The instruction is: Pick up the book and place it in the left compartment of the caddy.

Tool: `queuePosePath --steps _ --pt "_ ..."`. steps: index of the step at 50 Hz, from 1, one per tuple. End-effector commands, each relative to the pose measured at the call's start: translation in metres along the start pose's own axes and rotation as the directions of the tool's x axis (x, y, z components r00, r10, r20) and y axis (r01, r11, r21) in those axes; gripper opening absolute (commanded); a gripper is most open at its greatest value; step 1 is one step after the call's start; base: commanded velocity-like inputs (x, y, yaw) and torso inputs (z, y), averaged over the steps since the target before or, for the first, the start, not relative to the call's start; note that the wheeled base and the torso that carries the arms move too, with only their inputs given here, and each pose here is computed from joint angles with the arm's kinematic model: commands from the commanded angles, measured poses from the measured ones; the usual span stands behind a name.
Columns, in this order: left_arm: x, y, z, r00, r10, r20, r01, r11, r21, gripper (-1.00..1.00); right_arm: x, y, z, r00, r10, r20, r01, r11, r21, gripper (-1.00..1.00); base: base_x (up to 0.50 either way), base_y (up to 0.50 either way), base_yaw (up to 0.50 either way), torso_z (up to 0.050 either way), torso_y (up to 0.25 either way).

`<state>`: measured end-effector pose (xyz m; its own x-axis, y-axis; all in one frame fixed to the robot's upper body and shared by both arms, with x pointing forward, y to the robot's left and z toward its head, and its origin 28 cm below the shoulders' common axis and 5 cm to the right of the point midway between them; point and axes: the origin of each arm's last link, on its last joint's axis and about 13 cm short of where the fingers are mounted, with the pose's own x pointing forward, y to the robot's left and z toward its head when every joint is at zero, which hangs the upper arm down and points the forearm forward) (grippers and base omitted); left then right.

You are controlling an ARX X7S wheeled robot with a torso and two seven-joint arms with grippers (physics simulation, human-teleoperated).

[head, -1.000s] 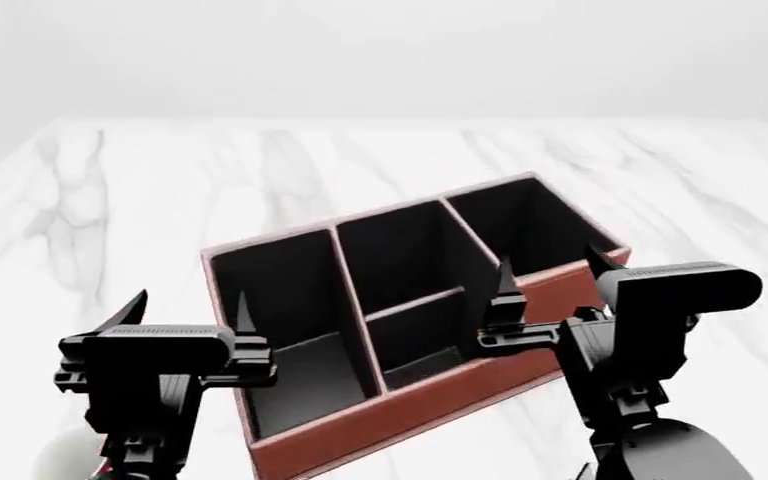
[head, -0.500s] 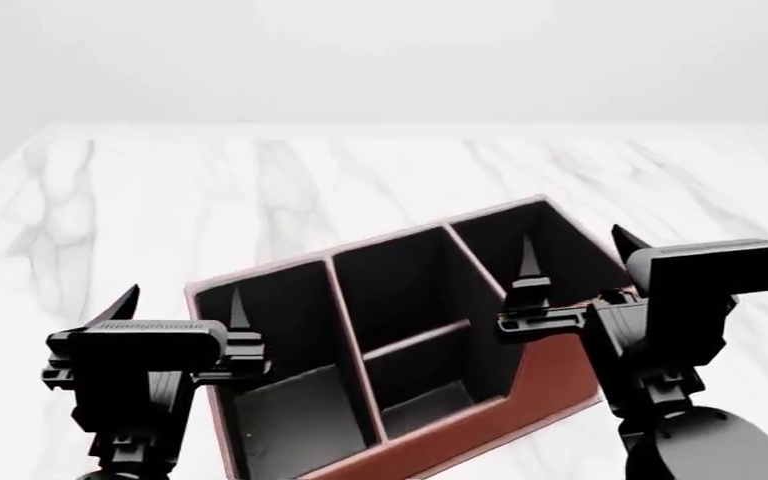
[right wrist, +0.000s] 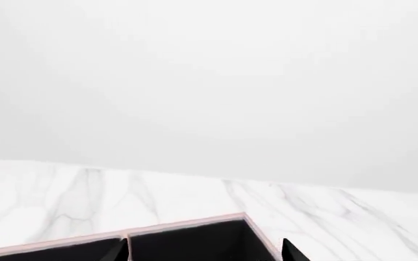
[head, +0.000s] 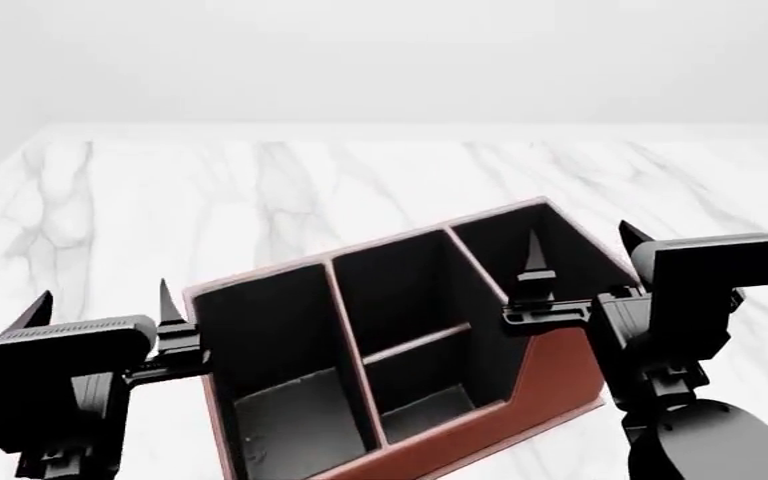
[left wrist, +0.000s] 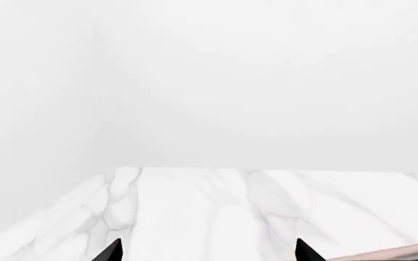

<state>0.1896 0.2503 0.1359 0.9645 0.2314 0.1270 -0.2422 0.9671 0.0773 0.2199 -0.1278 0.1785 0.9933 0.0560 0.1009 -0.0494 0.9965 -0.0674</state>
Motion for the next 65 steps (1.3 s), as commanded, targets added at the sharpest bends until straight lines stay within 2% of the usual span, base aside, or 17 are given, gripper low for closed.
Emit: queuePosePath --steps 1,10,20,31,34,36,37,38,41,42,44,45,46,47,48,55,65 --pt "-0.015 0.032 0.01 0.98 0.197 0.027 -0.198 0.98 0.022 1.0 0.001 0.0 -0.002 1.0 -0.005 -0.007 0.005 1.0 -0.001 1.0 0.0 0.0 0.0 0.0 0.0" --pt "-0.026 0.047 0.012 0.961 0.274 0.035 -0.275 0.961 0.012 1.0 0.001 0.0 -0.002 1.0 -0.009 -0.011 0.008 1.0 -0.003 1.0 0.0 0.0 0.0 0.0 0.0" --pt "-0.026 0.045 0.008 0.963 0.268 0.028 -0.269 0.963 0.005 1.0 0.002 -0.002 -0.002 1.0 -0.023 -0.016 0.023 1.0 -0.011 1.0 0.0 0.0 0.0 0.0 0.0" --pt "-0.026 0.044 0.007 0.967 0.254 0.024 -0.254 0.967 0.002 1.0 -0.002 -0.011 0.024 0.996 -0.09 0.016 0.092 0.989 -0.118 1.0 0.0 0.0 0.0 0.0 0.0" --pt "-0.026 0.045 0.009 0.967 0.253 0.026 -0.253 0.967 0.005 1.0 -0.015 -0.022 0.058 0.997 0.053 0.053 -0.043 0.983 -0.178 1.0 0.0 0.0 0.0 0.0 0.0" --pt "-0.025 0.045 0.01 0.968 0.251 0.028 -0.251 0.968 0.006 1.0 -0.012 -0.03 0.068 0.995 0.09 0.034 -0.085 0.989 -0.122 1.0 0.0 0.0 0.0 0.0 0.0" --pt "-0.025 0.044 0.01 0.968 0.249 0.029 -0.249 0.968 0.007 1.0 -0.011 -0.035 0.072 0.98 0.2 -0.003 -0.198 0.967 -0.158 1.0 0.0 0.0 0.0 0.0 0.0" --pt "-0.025 0.044 0.009 0.968 0.248 0.028 -0.248 0.969 0.008 1.0 -0.006 -0.04 0.076 0.982 0.187 0.021 -0.181 0.97 -0.164 1.0 0.0 0.0 0.0 0.0 0.0" --pt "-0.024 0.043 0.007 0.97 0.243 0.023 -0.243 0.97 0.008 1.0 0.003 -0.054 0.082 0.953 0.292 -0.081 -0.301 0.941 -0.152 1.0 0.0 0.0 0.0 0.0 0.0" --pt "-0.024 0.043 0.007 0.97 0.241 0.021 -0.242 0.97 0.008 1.0 0.004 -0.057 0.083 0.914 0.378 -0.146 -0.399 0.904 -0.157 1.0 0.0 0.0 0.0 0.0 0.0" --pt "-0.022 0.043 0.006 0.971 0.24 0.018 -0.24 0.971 0.008 1.0 0.012 -0.063 0.084 0.924 0.357 -0.135 -0.379 0.899 -0.218 1.0 0.0 0.0 0.0 0.0 0.0" --pt "-0.022 0.043 0.006 0.971 0.239 0.018 -0.24 0.971 0.008 1.0 0.013 -0.068 0.084 0.886 0.431 -0.169 -0.461 0.858 -0.227 1.0 0.0 0.0 0.0 0.0 0.0" --pt "-0.022 0.043 0.006 0.971 0.24 0.018 -0.24 0.971 0.008 1.0 0.018 -0.071 0.086 0.891 0.421 -0.171 -0.451 0.867 -0.212 1.0 0.0 0.0 0.0 0.0 0.0" --pt "-0.022 0.043 0.006 0.971 0.24 0.018 -0.24 0.971 0.007 1.0 0.017 -0.074 0.086 0.843 0.487 -0.226 -0.532 0.815 -0.23 1.0 0.0 0.0 0.0 0.0 0.0" --pt "-0.022 0.043 0.007 0.971 0.24 0.019 -0.24 0.971 0.009 1.0 0.019 -0.076 0.085 0.85 0.478 -0.222 -0.524 0.81 -0.264 1.0 0.0 0.0 0.0 0.0 0.0" --pt "-0.022 0.045 0.007 0.969 0.247 0.019 -0.247 0.969 0.011 1.0 0.019 -0.089 0.079 0.744 0.561 -0.364 -0.663 0.688 -0.295 1.0 0.0 0.0 0.0 0.0 0.0" --pt "-0.023 0.045 0.007 0.968 0.248 0.02 -0.249 0.969 0.014 1.0 0.008 -0.091 0.07 0.68 0.564 -0.469 -0.729 0.592 -0.344 1.0 0.0 0.0 0.0 0.0 0.0"
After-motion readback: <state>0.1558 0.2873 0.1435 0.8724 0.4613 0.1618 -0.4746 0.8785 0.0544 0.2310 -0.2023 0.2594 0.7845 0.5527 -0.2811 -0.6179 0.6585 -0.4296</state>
